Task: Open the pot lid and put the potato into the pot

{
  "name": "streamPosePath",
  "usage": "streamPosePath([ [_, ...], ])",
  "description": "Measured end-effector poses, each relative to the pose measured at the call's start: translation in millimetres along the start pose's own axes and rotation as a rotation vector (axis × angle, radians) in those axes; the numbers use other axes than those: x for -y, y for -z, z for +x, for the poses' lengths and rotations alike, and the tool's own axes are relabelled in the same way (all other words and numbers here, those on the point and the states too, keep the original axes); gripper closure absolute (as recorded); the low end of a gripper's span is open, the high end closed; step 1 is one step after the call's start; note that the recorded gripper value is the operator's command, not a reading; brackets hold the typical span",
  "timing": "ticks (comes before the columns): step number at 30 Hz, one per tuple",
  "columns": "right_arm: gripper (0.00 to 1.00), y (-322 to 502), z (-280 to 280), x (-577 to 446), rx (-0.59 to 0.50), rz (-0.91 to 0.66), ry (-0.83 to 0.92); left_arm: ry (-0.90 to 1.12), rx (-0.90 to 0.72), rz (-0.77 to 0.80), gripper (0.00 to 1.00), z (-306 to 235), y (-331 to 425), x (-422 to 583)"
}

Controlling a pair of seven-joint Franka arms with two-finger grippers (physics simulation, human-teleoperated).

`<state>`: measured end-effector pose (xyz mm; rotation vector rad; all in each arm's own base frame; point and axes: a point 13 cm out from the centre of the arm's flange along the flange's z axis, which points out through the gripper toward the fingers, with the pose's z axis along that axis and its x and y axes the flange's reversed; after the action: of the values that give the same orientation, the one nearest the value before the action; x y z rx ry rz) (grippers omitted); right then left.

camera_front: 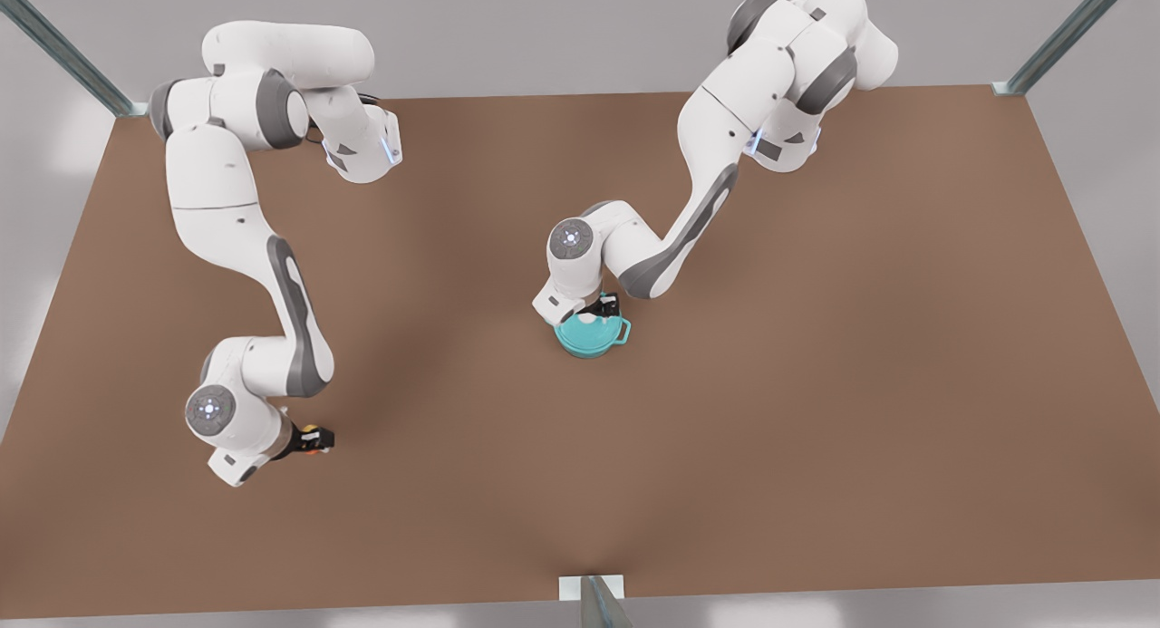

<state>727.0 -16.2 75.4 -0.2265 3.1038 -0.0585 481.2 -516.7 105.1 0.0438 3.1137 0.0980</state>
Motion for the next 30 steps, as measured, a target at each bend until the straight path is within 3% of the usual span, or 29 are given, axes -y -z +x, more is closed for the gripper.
streamPosePath([
  [3, 0.0, -8.0, 4.2, -2.5, -0.003, -0.002, 0.007, 0.007, -0.005, -0.005, 0.02, 5.1, -5.6, -0.7],
  [5, 0.0, -12.7, 7.3, -3.8, -0.006, -0.004, 0.011, 0.014, -0.005, -0.007, 0.44, 6.0, -6.8, -1.0],
  [7, 0.0, -18.4, 12.1, -5.6, -0.014, -0.006, 0.016, 0.024, 0.0, -0.014, 0.62, 5.0, -6.9, -3.0],
  [11, 0.0, -24.4, 17.3, -5.3, -0.02, -0.007, 0.021, 0.055, 0.01, -0.019, 0.74, -2.1, 1.2, -7.0],
  [16, 0.01, -28.8, 22.4, 2.3, -0.025, -0.008, 0.019, 0.101, 0.008, -0.008, 0.76, -22.1, 15.4, -17.5],
  [18, 0.05, -31.2, 25.2, 4.6, -0.03, -0.009, 0.02, 0.169, -0.01, 0.0, 0.75, -62.2, 31.9, -55.2],
  [22, 0.07, -36.4, 28.7, 3.1, -0.038, -0.013, 0.029, 0.342, -0.056, -0.035, 0.75, -182.0, 3.0, -275.5],
  [25, 0.12, -41.0, 30.2, 0.4, -0.044, -0.016, 0.036, 0.266, -0.063, -0.036, 0.71, -199.1, -56.7, -330.1],
  [26, 0.14, -43.4, 31.3, 0.5, -0.046, -0.017, 0.038, 0.228, -0.051, -0.027, 0.0, -204.7, -63.4, -332.6],
  [30, 0.27, -45.9, 32.4, 1.3, -0.049, -0.018, 0.041, 0.087, 0.006, 0.017, 0.0, -229.0, -56.3, -337.7],
])
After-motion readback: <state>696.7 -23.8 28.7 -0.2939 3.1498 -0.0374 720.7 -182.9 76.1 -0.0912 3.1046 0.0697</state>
